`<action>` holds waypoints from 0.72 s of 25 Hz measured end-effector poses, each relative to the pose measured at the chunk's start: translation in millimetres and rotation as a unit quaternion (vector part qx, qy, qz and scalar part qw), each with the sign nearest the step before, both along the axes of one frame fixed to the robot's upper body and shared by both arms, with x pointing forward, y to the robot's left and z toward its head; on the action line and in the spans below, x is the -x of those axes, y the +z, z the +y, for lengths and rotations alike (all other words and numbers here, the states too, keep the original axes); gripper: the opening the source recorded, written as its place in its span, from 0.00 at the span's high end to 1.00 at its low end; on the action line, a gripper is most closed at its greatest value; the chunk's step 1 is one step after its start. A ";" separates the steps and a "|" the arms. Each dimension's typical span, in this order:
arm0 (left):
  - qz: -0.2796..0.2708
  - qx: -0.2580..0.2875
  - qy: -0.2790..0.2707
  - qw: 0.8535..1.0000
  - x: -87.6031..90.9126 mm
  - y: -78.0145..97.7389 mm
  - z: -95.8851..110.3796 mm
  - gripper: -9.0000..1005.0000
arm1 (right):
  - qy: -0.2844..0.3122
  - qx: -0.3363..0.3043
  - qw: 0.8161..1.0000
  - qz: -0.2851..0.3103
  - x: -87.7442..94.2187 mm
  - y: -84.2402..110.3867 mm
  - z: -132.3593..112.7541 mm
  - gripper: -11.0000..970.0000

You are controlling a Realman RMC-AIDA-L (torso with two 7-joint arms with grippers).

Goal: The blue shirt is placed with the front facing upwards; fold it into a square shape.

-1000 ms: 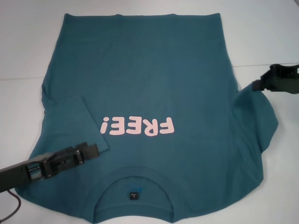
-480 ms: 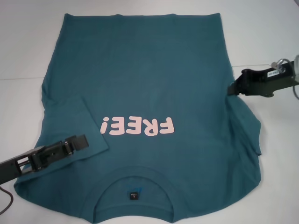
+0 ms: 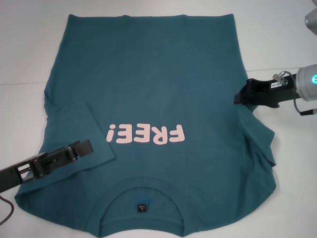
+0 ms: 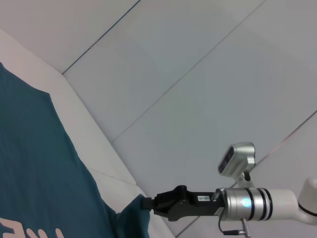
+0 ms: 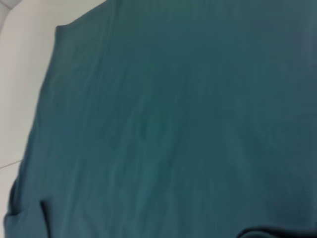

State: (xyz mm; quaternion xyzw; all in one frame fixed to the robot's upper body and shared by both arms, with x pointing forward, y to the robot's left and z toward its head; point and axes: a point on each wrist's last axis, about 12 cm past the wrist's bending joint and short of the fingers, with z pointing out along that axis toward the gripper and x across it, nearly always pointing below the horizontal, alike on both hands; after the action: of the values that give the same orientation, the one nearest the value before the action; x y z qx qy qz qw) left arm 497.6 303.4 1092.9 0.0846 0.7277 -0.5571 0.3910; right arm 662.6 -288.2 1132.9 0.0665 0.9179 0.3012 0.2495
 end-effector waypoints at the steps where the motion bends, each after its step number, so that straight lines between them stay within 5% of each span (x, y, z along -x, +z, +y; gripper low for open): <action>1: 0.000 0.000 0.000 1.000 -0.1 0.0 -0.2 0.05 | -0.002 0.002 1.000 0.000 -0.5 -1.7 1.0 0.97; 18: 0.003 -0.001 0.005 1.000 0.6 -1.5 0.3 0.05 | -0.001 0.033 0.999 -0.028 -9.8 -4.1 14.5 0.94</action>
State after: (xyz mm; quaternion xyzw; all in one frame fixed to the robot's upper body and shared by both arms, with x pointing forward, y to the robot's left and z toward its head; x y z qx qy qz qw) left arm 496.9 303.8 1091.3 0.0800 0.7295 -0.5548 0.3918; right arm 672.4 -273.7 1128.8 0.0509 0.9198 0.2722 0.2781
